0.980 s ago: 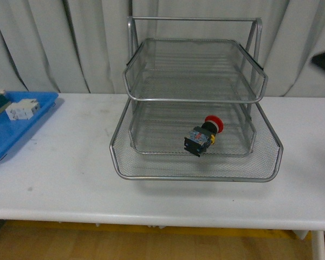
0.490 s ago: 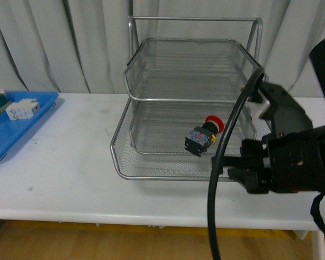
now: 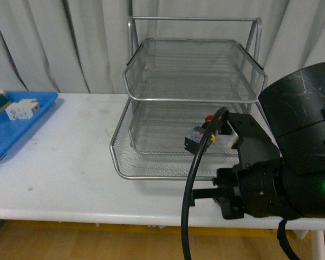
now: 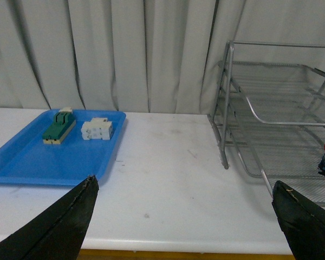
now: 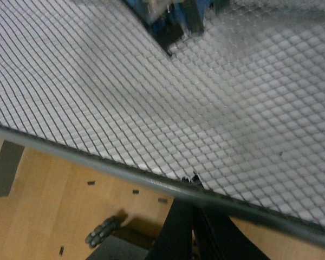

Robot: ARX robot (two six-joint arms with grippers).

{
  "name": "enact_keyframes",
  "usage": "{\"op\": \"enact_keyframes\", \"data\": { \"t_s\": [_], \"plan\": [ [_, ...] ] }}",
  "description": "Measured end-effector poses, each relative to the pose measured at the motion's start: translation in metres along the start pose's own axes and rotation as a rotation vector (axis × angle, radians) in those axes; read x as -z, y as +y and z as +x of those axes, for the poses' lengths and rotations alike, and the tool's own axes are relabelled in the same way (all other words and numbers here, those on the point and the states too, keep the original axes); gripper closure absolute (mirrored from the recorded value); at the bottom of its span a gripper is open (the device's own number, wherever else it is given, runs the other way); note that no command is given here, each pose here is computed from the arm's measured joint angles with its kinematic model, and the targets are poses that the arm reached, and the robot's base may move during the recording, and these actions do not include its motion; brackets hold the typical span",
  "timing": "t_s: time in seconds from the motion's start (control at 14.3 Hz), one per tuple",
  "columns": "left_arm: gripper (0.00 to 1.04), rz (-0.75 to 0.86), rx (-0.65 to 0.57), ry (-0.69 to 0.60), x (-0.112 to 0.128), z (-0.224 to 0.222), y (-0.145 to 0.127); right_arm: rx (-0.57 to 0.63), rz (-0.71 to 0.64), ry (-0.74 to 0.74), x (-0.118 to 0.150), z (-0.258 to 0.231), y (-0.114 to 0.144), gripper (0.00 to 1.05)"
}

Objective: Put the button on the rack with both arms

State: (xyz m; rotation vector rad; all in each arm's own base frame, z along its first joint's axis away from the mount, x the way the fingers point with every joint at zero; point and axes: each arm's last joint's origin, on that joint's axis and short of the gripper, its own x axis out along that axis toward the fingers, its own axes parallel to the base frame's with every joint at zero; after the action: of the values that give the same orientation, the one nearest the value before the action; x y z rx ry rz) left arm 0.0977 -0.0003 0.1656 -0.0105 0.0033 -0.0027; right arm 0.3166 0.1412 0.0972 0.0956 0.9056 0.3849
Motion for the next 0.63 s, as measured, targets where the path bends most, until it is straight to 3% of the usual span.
{"op": "enact_keyframes", "data": {
  "t_s": [0.28,0.63],
  "plan": [
    [0.07,0.000,0.000,0.000,0.000,0.000,0.000,0.009,-0.029,-0.045,-0.019,0.010,-0.002,1.03],
    [0.07,0.000,0.000,0.000,0.000,0.000,0.000,0.035,-0.034,-0.105,-0.047,0.022,-0.026,1.03]
  ]
}}
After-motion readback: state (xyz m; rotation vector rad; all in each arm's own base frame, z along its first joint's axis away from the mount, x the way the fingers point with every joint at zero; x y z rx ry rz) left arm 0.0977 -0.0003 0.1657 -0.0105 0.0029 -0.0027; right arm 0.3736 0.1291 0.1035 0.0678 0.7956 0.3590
